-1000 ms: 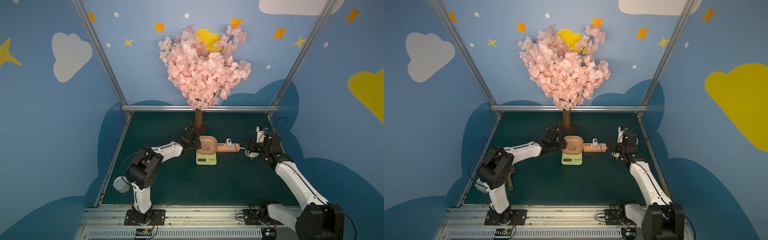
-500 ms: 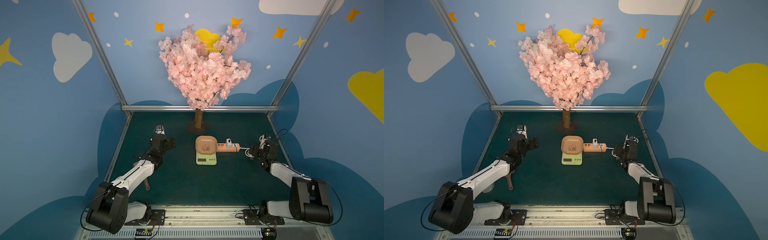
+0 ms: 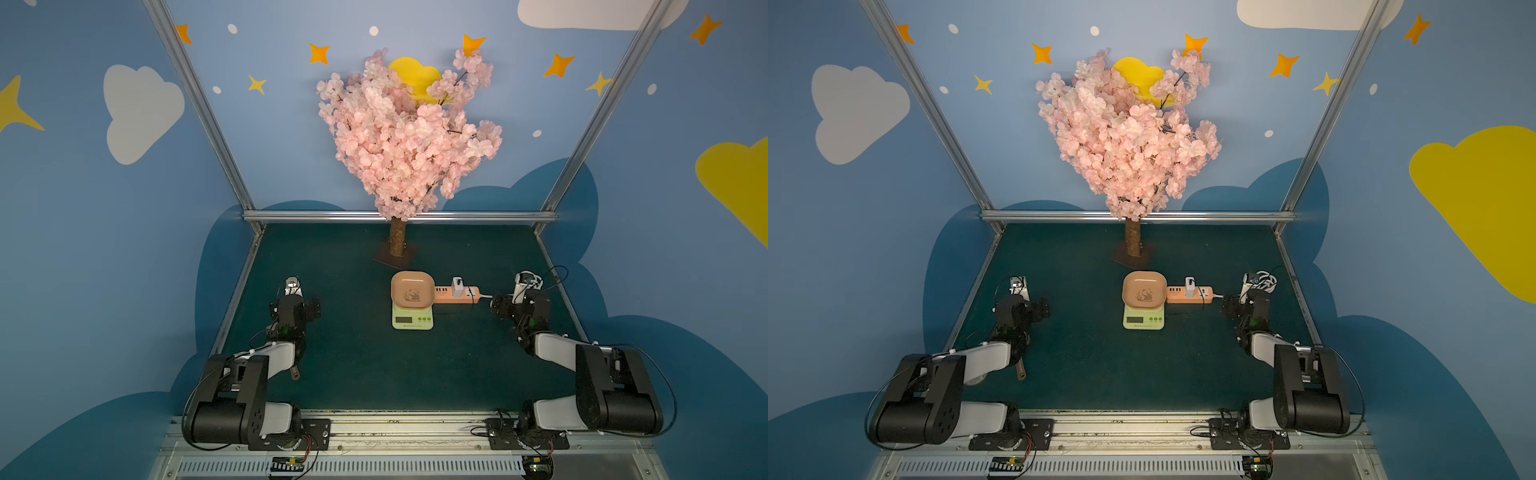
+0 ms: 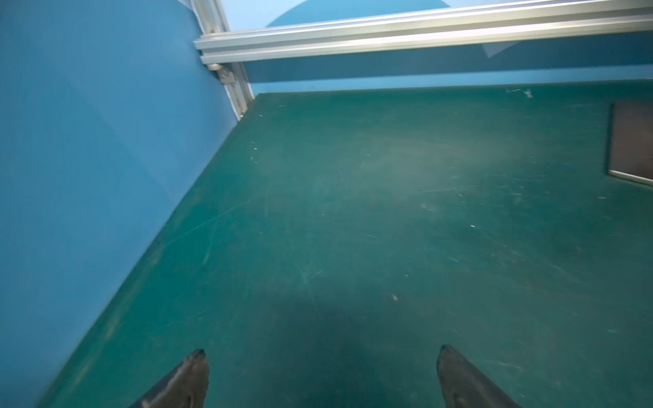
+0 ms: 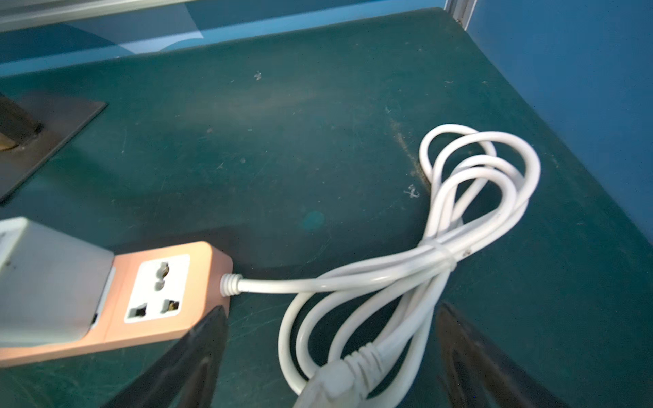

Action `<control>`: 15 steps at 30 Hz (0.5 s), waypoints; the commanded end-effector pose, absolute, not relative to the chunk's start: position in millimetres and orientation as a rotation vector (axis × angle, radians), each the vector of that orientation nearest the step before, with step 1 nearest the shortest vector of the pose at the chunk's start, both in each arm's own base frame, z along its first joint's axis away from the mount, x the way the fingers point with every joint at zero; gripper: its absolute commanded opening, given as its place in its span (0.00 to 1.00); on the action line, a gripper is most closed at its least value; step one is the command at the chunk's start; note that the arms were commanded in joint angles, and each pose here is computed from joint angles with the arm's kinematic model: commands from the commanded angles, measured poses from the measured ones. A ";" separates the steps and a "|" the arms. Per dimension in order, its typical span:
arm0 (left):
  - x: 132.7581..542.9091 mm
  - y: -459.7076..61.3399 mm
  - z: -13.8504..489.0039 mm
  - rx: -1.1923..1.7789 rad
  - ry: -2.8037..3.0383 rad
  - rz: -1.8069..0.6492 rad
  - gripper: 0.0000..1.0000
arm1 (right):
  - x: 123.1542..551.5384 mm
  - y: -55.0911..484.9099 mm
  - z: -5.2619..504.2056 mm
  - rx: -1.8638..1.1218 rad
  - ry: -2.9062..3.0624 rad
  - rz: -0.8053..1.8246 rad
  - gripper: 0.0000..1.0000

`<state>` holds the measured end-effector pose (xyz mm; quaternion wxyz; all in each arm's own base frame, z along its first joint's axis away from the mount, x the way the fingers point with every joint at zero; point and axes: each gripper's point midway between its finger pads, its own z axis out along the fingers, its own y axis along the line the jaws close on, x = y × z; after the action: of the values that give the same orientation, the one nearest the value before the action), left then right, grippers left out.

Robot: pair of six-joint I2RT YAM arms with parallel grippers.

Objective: Charge the electronic scale
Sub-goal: Reset both arms

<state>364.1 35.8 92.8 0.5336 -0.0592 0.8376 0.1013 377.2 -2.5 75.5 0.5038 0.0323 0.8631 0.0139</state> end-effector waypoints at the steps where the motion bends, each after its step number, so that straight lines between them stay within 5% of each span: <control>1: 368.6 22.1 118.8 -0.123 1.871 0.105 1.00 | 390.5 3.0 91.2 0.019 1.994 0.014 0.92; 15: 392.6 21.7 84.4 -0.128 1.947 0.096 1.00 | 388.5 2.6 87.1 0.039 2.035 0.005 0.92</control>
<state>374.6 16.7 62.6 0.5433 -0.0411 0.8380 0.0302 380.1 1.9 73.7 0.5070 0.0184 0.8617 0.0052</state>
